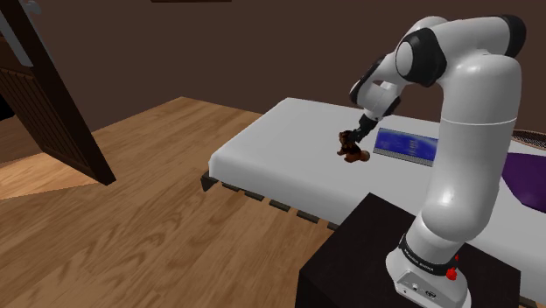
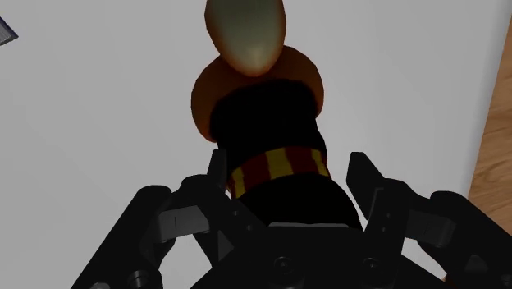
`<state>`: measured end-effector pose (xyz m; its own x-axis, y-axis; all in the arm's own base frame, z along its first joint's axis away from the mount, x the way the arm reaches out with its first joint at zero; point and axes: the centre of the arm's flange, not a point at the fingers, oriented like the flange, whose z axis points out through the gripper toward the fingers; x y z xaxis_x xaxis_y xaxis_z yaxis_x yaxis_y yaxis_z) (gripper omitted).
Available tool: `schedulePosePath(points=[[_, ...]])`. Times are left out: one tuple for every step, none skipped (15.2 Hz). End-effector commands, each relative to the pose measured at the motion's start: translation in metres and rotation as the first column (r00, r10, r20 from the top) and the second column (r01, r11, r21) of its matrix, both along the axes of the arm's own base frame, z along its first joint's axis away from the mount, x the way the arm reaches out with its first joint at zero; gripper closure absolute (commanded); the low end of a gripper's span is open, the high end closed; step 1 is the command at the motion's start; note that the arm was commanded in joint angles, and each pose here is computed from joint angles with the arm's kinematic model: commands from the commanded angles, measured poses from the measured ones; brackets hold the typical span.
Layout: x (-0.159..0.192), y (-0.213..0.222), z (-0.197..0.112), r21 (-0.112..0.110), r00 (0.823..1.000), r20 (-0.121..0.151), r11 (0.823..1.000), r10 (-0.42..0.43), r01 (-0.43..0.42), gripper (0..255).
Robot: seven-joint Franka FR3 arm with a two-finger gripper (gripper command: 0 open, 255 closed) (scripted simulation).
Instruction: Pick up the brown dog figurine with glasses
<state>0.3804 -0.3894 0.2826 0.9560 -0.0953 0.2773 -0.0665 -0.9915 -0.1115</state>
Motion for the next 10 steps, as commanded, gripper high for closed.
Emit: schedulePosePath(points=[[0.000,0.000,0.011,0.000,1.000,0.000,1.000,0.000,0.000,255],[0.000,0.000,0.016,0.000,1.000,0.000,1.000,0.000,0.000,255],[0.000,0.000,0.021,0.000,1.000,0.000,1.000,0.000,0.000,255],[0.000,0.000,0.027,0.000,1.000,0.000,1.000,0.000,0.000,255],[0.000,0.000,0.032,0.000,1.000,0.000,1.000,0.000,0.000,255],[0.000,0.000,0.037,0.000,1.000,0.000,1.000,0.000,0.000,255],[0.000,0.000,0.042,0.000,1.000,0.000,1.000,0.000,0.000,255],[0.000,0.000,0.048,0.000,1.000,0.000,1.000,0.000,0.000,255],[0.000,0.000,0.048,0.000,1.000,0.000,1.000,0.000,0.000,255],[0.000,0.000,0.048,0.000,1.000,0.000,1.000,0.000,0.000,255]])
